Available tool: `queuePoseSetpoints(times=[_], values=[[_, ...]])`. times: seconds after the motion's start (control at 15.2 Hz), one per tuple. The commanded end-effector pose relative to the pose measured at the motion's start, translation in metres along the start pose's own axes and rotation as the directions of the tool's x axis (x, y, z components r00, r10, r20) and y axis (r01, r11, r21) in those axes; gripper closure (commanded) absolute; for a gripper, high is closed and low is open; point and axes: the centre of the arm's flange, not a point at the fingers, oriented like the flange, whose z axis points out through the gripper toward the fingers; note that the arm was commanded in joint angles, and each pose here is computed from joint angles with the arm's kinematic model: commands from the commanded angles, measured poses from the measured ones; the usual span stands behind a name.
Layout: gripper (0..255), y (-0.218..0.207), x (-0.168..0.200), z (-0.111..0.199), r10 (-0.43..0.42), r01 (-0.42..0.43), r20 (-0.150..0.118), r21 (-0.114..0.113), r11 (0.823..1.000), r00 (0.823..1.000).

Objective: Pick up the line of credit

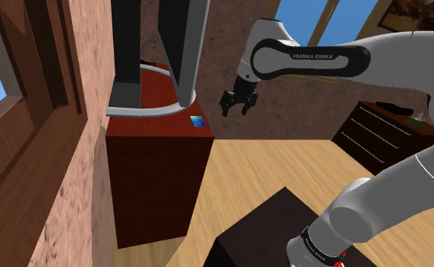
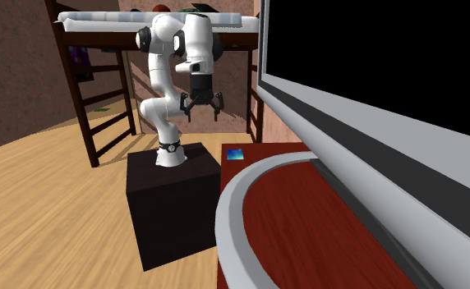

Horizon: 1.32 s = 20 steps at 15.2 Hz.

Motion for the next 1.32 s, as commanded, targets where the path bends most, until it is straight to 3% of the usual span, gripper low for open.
queuePoseSetpoints(times=[0.0,0.79,1.25], values=[[0,-0.015,0.017,0.008,0.030,-0.030,-0.008,-0.003,1.000,1.000],[0,-0.094,0.137,0.055,0.189,-0.190,-0.055,-0.023,0.981,0.980],[0,-0.095,0.134,0.092,0.189,-0.190,-0.055,-0.023,0.981,0.980]])
